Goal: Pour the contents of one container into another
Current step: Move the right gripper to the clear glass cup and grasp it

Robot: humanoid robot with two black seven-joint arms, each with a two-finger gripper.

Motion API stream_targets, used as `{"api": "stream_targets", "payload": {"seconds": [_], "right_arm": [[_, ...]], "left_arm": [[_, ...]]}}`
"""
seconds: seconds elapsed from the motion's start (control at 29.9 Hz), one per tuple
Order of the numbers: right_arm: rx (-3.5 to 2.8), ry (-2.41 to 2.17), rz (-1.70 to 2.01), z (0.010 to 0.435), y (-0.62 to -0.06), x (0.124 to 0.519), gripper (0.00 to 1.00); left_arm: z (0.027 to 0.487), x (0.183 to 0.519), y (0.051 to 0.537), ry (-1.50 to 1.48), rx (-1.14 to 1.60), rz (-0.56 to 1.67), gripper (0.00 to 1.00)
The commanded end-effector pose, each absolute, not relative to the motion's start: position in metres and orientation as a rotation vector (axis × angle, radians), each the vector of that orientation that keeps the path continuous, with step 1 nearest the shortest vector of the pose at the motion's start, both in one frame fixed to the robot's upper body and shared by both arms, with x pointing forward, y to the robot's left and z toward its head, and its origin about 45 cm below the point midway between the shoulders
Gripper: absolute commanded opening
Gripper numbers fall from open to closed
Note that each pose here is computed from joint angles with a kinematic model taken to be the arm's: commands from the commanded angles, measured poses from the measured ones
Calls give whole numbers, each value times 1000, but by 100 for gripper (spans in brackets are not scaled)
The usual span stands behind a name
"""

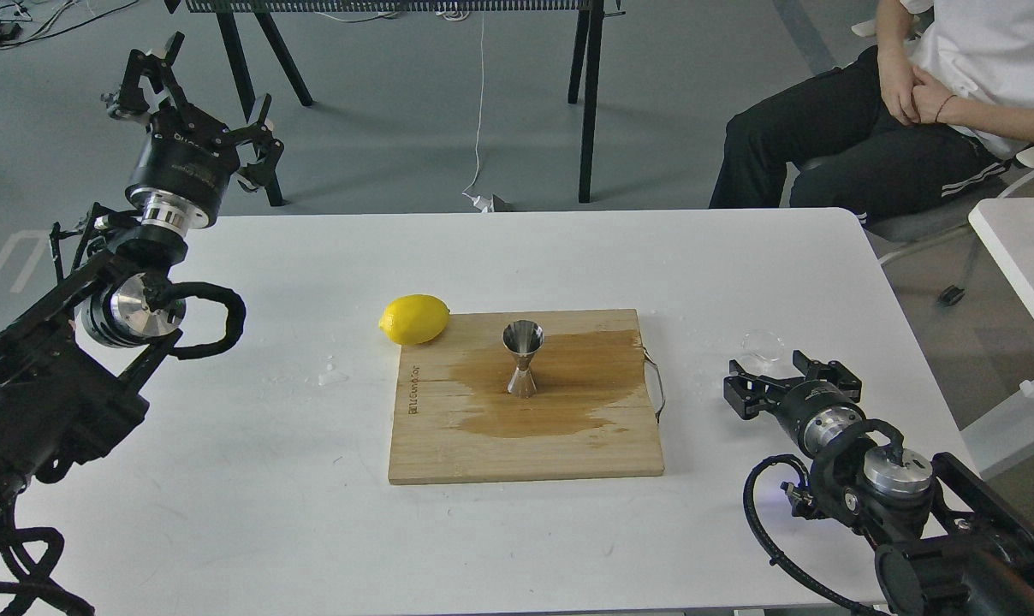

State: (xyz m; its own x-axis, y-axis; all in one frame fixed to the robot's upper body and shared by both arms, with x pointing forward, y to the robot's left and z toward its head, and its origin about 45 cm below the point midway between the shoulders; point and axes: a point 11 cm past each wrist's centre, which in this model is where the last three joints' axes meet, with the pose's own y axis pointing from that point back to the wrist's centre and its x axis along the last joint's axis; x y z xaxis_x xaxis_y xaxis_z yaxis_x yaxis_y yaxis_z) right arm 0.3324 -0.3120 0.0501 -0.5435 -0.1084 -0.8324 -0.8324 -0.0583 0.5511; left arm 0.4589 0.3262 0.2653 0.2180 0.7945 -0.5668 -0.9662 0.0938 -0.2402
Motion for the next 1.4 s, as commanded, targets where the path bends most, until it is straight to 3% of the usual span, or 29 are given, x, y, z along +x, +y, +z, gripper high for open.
{"api": "stream_targets", "payload": {"seconds": [0.0,0.27,0.37,0.87,1.17,1.37], "right_arm": [[-999,1659,1661,47,-310,333,87],[-997,1687,1656,42,-315,334,88],[-1031,1651,1635,46,-313,337,83],[-1042,1634,1641,46,-309,338,80],[-1026,1655,1646,41,-311,339,60],[-1029,1651,1642,39,-310,339,57]], "left_arm": [[265,459,327,326,-640,1343,100],[264,459,325,329,-639,1341,100],[265,459,326,327,-641,1341,100],[264,459,326,328,-639,1343,100],[264,459,325,329,-640,1342,100],[265,459,326,328,-640,1342,100]]}}
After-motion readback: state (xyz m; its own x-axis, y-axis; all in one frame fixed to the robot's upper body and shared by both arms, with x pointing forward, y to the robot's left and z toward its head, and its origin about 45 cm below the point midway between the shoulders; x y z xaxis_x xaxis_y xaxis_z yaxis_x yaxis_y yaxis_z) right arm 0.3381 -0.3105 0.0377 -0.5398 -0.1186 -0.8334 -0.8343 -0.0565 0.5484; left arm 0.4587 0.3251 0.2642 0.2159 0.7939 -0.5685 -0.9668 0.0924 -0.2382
